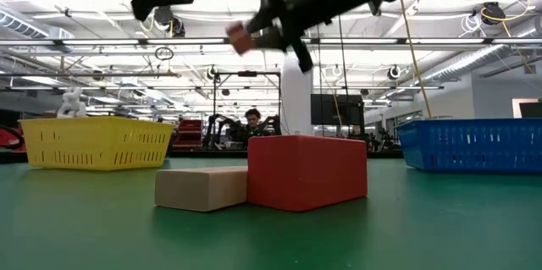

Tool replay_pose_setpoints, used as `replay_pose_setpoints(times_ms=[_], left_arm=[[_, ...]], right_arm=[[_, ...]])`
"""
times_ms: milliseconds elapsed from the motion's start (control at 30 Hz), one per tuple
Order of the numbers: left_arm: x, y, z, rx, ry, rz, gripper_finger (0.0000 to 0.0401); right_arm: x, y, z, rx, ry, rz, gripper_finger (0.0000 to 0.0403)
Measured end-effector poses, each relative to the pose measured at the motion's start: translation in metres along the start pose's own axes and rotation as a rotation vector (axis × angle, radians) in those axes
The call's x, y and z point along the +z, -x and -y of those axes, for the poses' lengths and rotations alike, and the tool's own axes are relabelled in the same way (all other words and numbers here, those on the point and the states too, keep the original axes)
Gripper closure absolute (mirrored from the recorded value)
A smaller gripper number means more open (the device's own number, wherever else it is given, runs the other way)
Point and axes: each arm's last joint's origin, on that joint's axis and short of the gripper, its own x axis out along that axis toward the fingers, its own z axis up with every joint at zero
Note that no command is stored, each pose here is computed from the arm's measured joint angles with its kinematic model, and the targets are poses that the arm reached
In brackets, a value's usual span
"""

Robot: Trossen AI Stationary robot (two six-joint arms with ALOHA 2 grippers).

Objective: Sort & place blocks by color
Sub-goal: Put the pink arch block into the yellow basket

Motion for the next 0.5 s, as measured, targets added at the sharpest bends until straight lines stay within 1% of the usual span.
replay_pose_setpoints(times_ms=[133,200,300,400,500], left_arm=[[0.003,-0.003,0.006,-0.035,-0.088,0.048,0.0201],[0.005,-0.006,0.008,-0.044,-0.105,0.064,0.0201],[0.005,-0.016,0.010,-0.050,-0.120,0.088,0.0200],[0.004,-0.025,0.011,-0.049,-0.140,0.092,0.0200],[0.004,-0.032,0.009,-0.040,-0.139,0.103,0.0195]], right_arm=[[0.022,0.007,-0.010,0.109,0.044,0.142,0.0366],[0.032,0.011,-0.015,0.182,0.068,0.175,0.0366],[0.039,0.014,-0.018,0.268,0.094,0.197,0.0366],[0.043,0.015,-0.018,0.302,0.110,0.207,0.0366],[0.045,0.016,-0.018,0.322,0.152,0.204,0.0366]])
